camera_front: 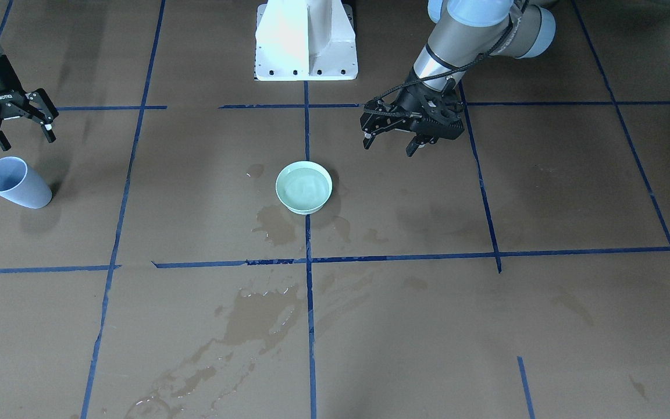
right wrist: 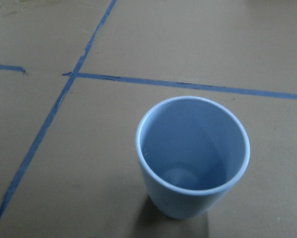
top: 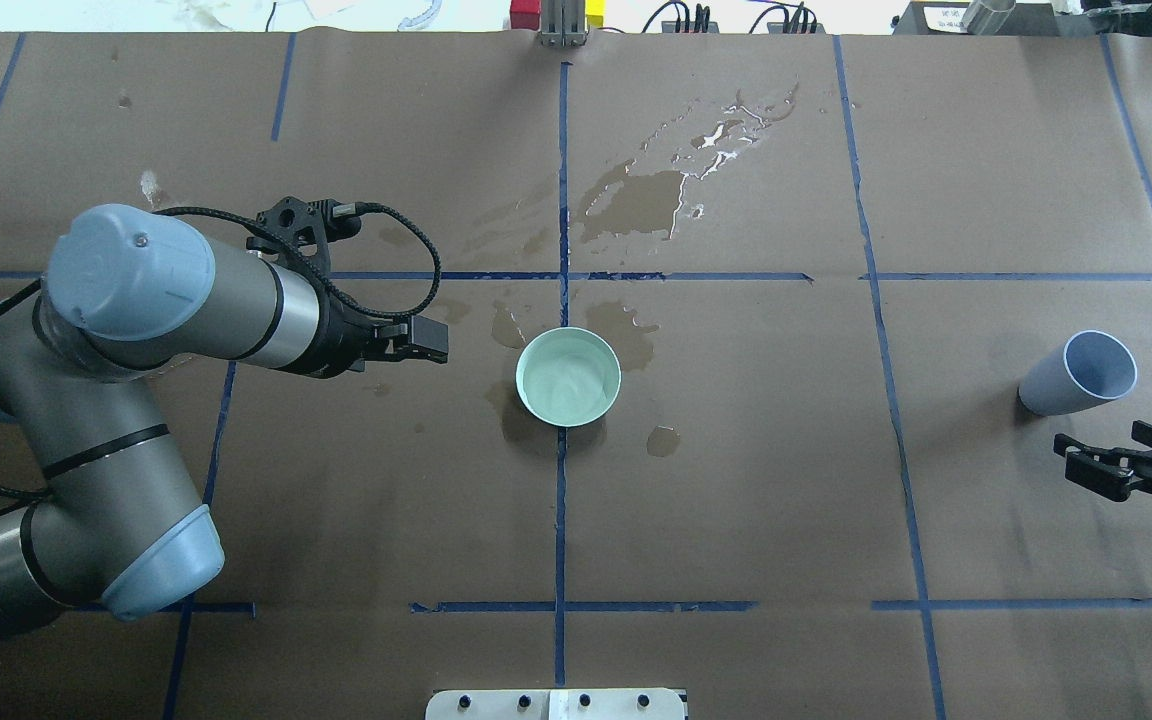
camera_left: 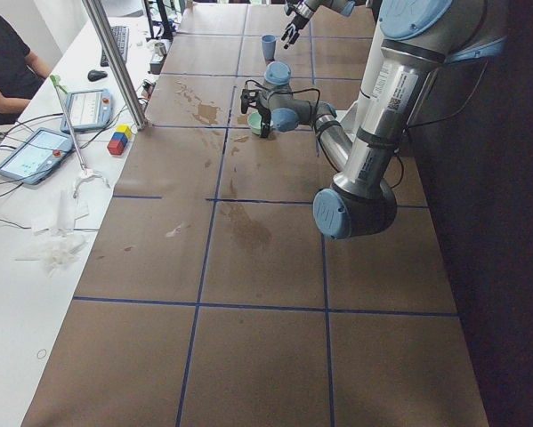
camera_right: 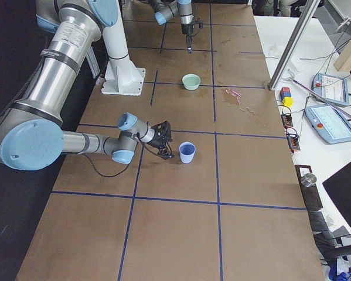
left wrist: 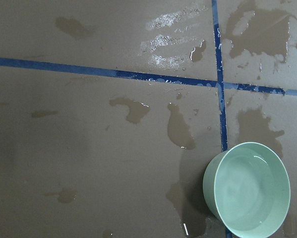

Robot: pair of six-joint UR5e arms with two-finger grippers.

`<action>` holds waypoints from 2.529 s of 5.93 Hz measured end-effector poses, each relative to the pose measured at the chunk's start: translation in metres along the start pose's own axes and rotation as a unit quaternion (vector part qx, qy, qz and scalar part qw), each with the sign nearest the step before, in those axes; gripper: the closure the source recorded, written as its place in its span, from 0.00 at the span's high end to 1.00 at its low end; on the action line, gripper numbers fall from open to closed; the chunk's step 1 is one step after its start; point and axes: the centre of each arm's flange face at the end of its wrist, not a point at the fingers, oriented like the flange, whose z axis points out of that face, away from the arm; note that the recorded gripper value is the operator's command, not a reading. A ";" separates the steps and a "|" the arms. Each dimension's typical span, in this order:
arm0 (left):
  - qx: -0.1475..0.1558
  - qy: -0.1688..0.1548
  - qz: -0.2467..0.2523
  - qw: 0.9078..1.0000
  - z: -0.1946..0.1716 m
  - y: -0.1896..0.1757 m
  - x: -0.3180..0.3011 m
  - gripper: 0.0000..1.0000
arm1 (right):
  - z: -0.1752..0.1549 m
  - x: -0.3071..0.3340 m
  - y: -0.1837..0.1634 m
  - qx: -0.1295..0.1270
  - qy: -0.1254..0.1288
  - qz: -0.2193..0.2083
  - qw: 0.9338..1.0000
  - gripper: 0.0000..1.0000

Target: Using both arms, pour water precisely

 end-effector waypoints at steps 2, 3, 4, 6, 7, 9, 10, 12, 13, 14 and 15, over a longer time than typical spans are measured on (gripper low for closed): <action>0.005 -0.001 0.000 1.000 0.000 -0.001 0.000 1.00 | 0.009 0.003 0.013 0.084 0.038 -0.014 0.996 1.00; 0.005 -0.001 0.000 1.000 0.000 -0.001 0.000 1.00 | 0.011 0.003 0.021 0.115 0.039 -0.008 0.993 1.00; 0.005 -0.001 0.001 1.000 -0.001 -0.001 0.000 1.00 | 0.012 0.006 0.025 0.136 0.036 -0.002 0.990 1.00; 0.006 0.001 0.002 1.000 -0.002 0.000 0.002 1.00 | 0.022 0.011 0.032 0.161 0.043 -0.002 0.986 1.00; 0.008 0.002 0.002 1.000 -0.003 0.000 0.002 1.00 | 0.028 0.004 0.032 0.180 0.044 0.000 0.983 0.99; 0.013 0.002 0.002 1.000 -0.005 0.000 0.003 1.00 | 0.048 -0.001 0.041 0.213 0.057 -0.003 0.975 0.99; 0.013 0.002 0.002 1.000 -0.005 -0.001 0.003 1.00 | 0.054 -0.003 0.044 0.221 0.060 -0.004 0.973 0.99; 0.014 0.003 0.003 1.000 -0.007 -0.001 0.003 1.00 | 0.072 -0.007 0.052 0.228 0.068 -0.012 0.971 0.99; 0.015 0.004 0.003 1.000 -0.007 -0.001 0.004 1.00 | 0.075 -0.007 0.054 0.230 0.067 -0.013 0.971 0.99; 0.015 0.003 0.003 1.000 -0.007 -0.001 0.003 1.00 | 0.077 -0.006 0.056 0.229 0.065 -0.013 0.971 0.99; 0.015 0.003 0.002 1.000 -0.008 0.000 0.001 1.00 | 0.080 -0.007 0.058 0.227 0.065 -0.020 0.971 0.99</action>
